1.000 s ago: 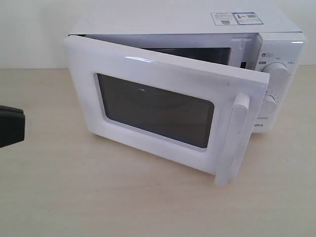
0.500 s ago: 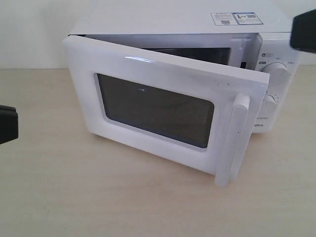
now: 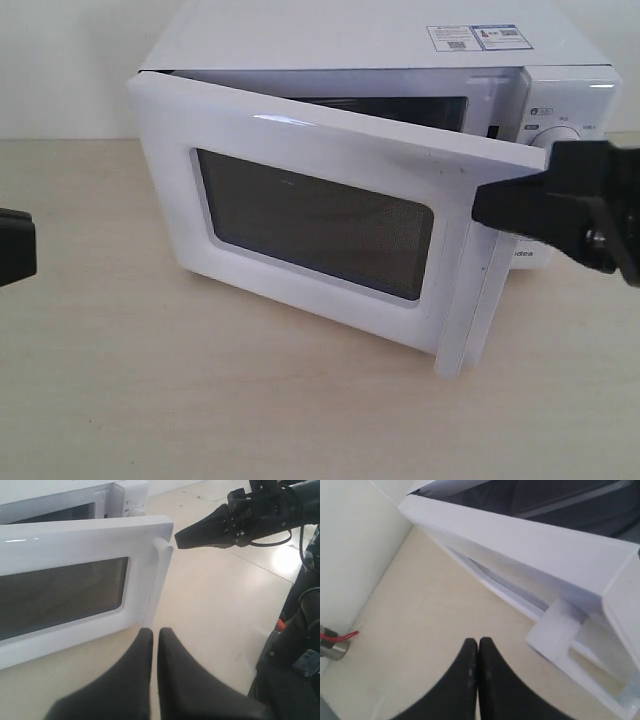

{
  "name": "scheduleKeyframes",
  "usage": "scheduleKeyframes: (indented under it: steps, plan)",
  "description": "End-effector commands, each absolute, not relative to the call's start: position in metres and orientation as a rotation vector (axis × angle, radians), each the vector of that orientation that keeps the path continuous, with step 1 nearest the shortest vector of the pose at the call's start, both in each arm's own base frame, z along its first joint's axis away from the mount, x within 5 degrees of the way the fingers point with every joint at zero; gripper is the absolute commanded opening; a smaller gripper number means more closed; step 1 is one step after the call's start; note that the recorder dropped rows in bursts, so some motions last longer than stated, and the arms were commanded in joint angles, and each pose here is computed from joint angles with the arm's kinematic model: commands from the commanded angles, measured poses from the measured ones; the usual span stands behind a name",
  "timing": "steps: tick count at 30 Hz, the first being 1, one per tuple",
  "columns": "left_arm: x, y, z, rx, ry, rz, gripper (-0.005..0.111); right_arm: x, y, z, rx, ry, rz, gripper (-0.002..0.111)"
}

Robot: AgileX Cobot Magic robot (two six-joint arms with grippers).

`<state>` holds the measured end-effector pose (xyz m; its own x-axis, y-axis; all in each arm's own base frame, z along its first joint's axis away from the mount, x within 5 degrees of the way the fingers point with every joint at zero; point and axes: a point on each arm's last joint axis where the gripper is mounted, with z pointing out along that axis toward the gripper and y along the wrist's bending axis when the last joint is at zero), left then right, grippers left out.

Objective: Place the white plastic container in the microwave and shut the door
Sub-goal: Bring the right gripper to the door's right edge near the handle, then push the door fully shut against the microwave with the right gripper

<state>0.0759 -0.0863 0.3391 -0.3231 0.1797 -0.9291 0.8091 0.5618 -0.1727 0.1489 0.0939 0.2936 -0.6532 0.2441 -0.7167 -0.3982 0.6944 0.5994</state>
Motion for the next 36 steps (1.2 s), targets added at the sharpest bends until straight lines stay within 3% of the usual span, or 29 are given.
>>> scheduleKeyframes:
  steps: [1, 14, 36]
  plan:
    - [0.075, -0.086, 0.339, 0.802, 1.812, -0.81, 0.004, 0.15, 0.103, 0.295, -0.088, 1.978, 0.883, 0.0]
    - [0.076, -0.086, 0.339, 0.773, 1.818, -0.816, 0.004, 0.18, 0.116, 0.267, -0.001, 2.015, 0.632, 0.0]
    - [0.078, -0.085, 0.34, 0.755, 1.809, -0.805, 0.004, 0.212, 0.123, 0.274, 0.023, 1.938, 0.454, 0.0]
